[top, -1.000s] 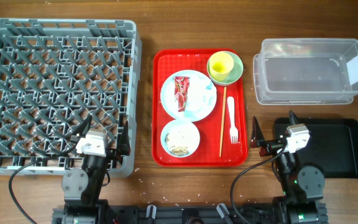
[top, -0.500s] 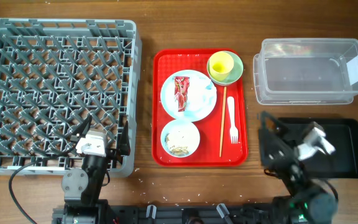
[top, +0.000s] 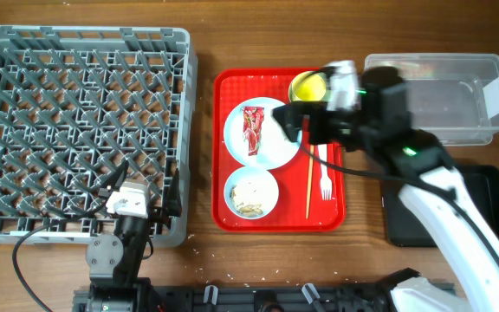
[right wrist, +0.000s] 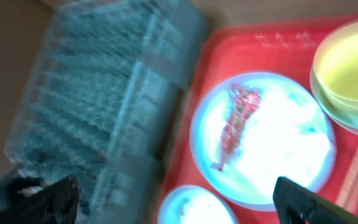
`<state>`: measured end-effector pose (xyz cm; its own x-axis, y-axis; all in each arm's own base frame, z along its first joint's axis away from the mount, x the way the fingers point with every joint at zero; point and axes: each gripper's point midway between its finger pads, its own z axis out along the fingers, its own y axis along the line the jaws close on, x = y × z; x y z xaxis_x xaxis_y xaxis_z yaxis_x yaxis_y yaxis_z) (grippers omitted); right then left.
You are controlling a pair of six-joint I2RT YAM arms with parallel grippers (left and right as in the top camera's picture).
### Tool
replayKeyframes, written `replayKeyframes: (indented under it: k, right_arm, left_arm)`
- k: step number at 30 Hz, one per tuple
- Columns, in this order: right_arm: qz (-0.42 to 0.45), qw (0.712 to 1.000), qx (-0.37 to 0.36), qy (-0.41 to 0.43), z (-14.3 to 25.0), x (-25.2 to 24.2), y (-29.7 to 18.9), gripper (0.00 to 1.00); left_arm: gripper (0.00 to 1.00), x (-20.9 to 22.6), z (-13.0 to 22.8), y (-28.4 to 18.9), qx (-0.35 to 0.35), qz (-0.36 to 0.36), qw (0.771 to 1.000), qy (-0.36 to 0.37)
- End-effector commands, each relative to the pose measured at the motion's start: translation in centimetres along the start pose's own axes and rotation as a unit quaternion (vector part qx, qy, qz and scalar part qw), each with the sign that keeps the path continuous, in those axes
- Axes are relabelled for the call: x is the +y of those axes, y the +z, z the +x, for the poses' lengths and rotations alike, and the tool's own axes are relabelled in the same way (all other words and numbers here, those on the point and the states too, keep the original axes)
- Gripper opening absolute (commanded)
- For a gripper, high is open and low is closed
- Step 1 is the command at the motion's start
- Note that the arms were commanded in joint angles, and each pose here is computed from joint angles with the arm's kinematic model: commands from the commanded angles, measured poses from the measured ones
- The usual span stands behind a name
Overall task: Sort waste into correct bins and load items into the dishwasher rack
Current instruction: 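Reach the right gripper to the red wrapper on the plate and grasp it, then carry the red wrapper with the right gripper into the clear bin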
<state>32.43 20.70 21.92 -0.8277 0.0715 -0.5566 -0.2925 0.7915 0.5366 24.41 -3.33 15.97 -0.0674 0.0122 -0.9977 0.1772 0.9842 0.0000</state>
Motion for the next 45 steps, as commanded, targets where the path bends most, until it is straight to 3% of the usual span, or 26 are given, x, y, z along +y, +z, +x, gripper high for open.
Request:
replayKeyframes:
  k: [1, 4, 5, 7, 11, 15, 21, 33, 38, 45]
  right_arm:
    - [0.11, 0.993, 0.012, -0.031, -0.4, 0.3, 5.2, 1.0]
    - [0.089, 0.995, 0.033, -0.035, 1.0, 1.6, 9.3, 1.0]
    - [0.071, 0.997, 0.041, -0.002, 1.6, 2.4, 10.2, 1.0]
    - [0.124, 0.988, 0.033, 0.08, 2.3, 0.1, 11.7, 0.87]
    - [0.157, 0.982, 0.06, 0.087, 4.2, -2.0, 13.4, 0.67]
    - [0.169, 0.975, 0.105, 0.104, 6.9, -3.5, 15.6, 0.58]
    - [0.181, 0.968, 0.113, 0.133, 7.7, -4.0, 15.6, 0.46]
    - [0.202, 0.957, 0.137, 0.157, 10.1, -5.8, 17.0, 0.43]
    - [0.201, 0.957, 0.135, 0.158, 10.1, -5.7, 17.1, 0.22]
    - [0.202, 0.957, 0.137, 0.156, 9.7, -5.3, 16.5, 0.06]
  left_arm:
    - [1.0, -0.3, 0.2, 0.0, 0.001, 0.006, 1.0, 0.006]
    - [1.0, -0.3, 0.2, 0.0, 0.0, 0.006, 1.0, 0.006]
    - [1.0, -0.3, 0.2, 0.0, 0.0, 0.006, 1.0, 0.006]
    - [1.0, -0.3, 0.2, 0.0, 0.0, 0.006, 1.0, 0.006]
    - [1.0, -0.3, 0.2, 0.0, 0.0, 0.006, 1.0, 0.006]
    - [1.0, -0.3, 0.2, 0.0, 0.0, 0.006, 1.0, 0.006]
    - [1.0, -0.3, 0.2, 0.0, 0.0, 0.006, 1.0, 0.006]
    - [1.0, -0.3, 0.2, 0.0, 0.0, 0.006, 1.0, 0.006]
    - [1.0, -0.3, 0.2, 0.0, 0.0, 0.006, 1.0, 0.006]
    - [1.0, -0.3, 0.2, 0.0, 0.0, 0.006, 1.0, 0.006]
